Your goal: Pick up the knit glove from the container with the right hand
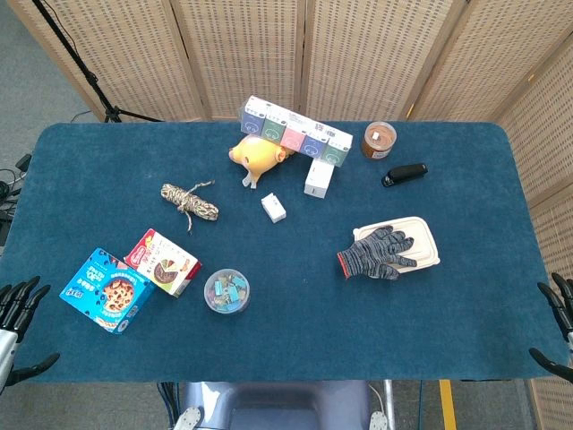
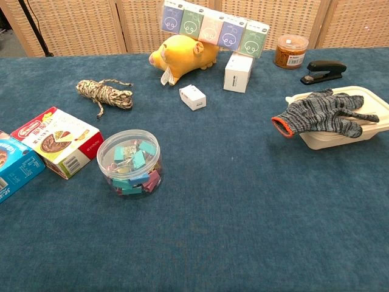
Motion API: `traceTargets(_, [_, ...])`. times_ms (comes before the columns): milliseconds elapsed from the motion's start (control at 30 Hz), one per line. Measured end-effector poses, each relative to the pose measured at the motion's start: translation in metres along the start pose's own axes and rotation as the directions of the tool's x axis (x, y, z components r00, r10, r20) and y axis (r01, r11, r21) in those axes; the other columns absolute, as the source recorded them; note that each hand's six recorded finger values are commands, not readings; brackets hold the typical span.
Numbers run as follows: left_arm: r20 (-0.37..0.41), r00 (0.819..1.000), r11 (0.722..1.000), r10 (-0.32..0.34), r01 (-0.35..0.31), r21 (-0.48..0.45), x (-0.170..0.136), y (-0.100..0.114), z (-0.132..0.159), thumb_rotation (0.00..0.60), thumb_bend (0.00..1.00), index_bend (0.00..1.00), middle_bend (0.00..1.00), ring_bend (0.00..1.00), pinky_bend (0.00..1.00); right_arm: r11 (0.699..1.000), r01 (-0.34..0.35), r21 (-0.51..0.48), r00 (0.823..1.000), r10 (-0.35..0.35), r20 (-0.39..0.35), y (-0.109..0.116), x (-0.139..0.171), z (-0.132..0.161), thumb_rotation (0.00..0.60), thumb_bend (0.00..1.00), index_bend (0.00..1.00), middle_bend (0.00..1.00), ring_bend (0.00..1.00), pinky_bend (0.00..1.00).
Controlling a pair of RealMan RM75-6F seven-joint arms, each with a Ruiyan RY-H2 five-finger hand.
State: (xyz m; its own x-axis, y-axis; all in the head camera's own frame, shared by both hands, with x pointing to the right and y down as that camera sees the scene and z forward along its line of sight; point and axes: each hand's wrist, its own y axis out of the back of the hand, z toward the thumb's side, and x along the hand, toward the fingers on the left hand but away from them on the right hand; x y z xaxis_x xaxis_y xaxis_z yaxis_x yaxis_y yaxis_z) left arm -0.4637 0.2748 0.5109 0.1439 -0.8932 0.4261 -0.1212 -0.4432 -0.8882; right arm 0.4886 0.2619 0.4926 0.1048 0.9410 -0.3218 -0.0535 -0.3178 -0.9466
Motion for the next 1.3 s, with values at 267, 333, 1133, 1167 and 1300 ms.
traceTargets(267, [-0.008, 1.000, 1.000, -0.013, 0.013, -0.002, 0.001, -0.002, 0.000, 0.600, 0.00, 0.00, 0.00, 0.00, 0.00, 1.000, -0.003, -0.026, 1.000, 0.002, -0.031, -0.004, -0.001, 0.003, 0.600, 0.00, 0.00, 0.00, 0.00, 0.00])
traceTargets(333, [-0.011, 1.000, 1.000, -0.016, 0.016, -0.004, 0.001, -0.003, -0.001, 0.600, 0.00, 0.00, 0.00, 0.00, 0.00, 0.999, -0.014, -0.043, 0.998, 0.011, -0.061, -0.008, -0.003, 0.009, 0.600, 0.00, 0.00, 0.00, 0.00, 0.00])
traceTargets(1133, [-0.009, 0.999, 0.998, -0.053, 0.052, -0.019, -0.001, -0.006, -0.003, 0.600, 0.00, 0.00, 0.00, 0.00, 0.00, 0.974, -0.225, -0.010, 0.906, 0.206, -0.370, -0.039, -0.149, 0.183, 0.600, 0.00, 0.00, 0.00, 0.00, 0.14])
traceTargets(1167, [-0.010, 0.999, 0.999, -0.051, 0.051, -0.021, -0.001, -0.005, -0.003, 0.600, 0.00, 0.00, 0.00, 0.00, 0.00, 0.973, -0.231, -0.006, 0.906, 0.213, -0.366, -0.042, -0.156, 0.190, 0.600, 0.00, 0.00, 0.00, 0.00, 0.14])
traceTargets(1300, [-0.016, 0.999, 0.998, -0.049, 0.049, -0.031, 0.000, -0.004, -0.005, 0.600, 0.00, 0.00, 0.00, 0.00, 0.00, 0.968, -0.249, 0.012, 0.907, 0.238, -0.349, -0.053, -0.177, 0.210, 0.600, 0.00, 0.01, 0.00, 0.00, 0.14])
